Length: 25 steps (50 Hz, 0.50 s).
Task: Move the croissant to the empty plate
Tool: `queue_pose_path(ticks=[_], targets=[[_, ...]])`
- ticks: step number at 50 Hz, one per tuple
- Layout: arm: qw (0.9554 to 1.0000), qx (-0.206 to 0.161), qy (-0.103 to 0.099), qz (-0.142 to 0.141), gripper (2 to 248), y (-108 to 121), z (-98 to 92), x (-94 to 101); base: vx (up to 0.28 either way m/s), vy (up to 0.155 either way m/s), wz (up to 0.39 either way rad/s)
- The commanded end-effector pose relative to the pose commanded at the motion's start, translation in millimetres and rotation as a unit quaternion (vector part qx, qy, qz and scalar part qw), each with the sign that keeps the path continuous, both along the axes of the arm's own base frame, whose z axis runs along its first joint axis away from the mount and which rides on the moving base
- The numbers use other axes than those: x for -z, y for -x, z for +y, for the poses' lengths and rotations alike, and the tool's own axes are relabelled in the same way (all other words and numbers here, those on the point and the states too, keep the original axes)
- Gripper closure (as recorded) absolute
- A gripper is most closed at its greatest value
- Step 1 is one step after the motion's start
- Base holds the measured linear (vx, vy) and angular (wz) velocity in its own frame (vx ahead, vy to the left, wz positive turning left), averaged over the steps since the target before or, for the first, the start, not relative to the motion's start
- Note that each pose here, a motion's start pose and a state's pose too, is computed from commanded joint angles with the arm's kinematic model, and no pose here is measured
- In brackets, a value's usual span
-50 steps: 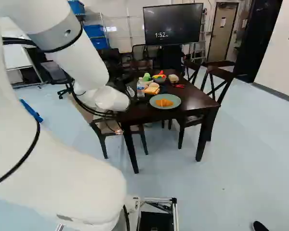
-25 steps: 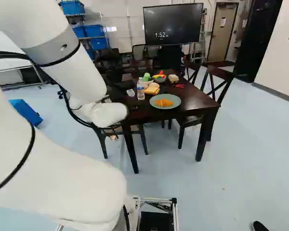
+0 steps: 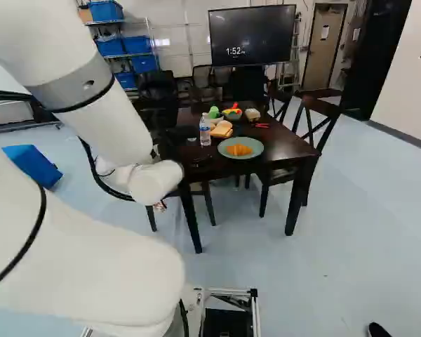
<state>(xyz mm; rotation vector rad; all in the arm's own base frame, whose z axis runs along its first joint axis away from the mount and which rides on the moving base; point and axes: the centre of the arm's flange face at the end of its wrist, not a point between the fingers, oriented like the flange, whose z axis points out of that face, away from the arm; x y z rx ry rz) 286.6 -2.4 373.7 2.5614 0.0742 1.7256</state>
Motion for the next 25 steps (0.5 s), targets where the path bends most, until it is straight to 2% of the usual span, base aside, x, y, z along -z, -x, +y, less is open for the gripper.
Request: queue_pose_path(ticks=[25], targets=[[0.9993,0.004,-0.03,-0.023,3,13.9,2.1,6.9,0.0,0.0,0.0]])
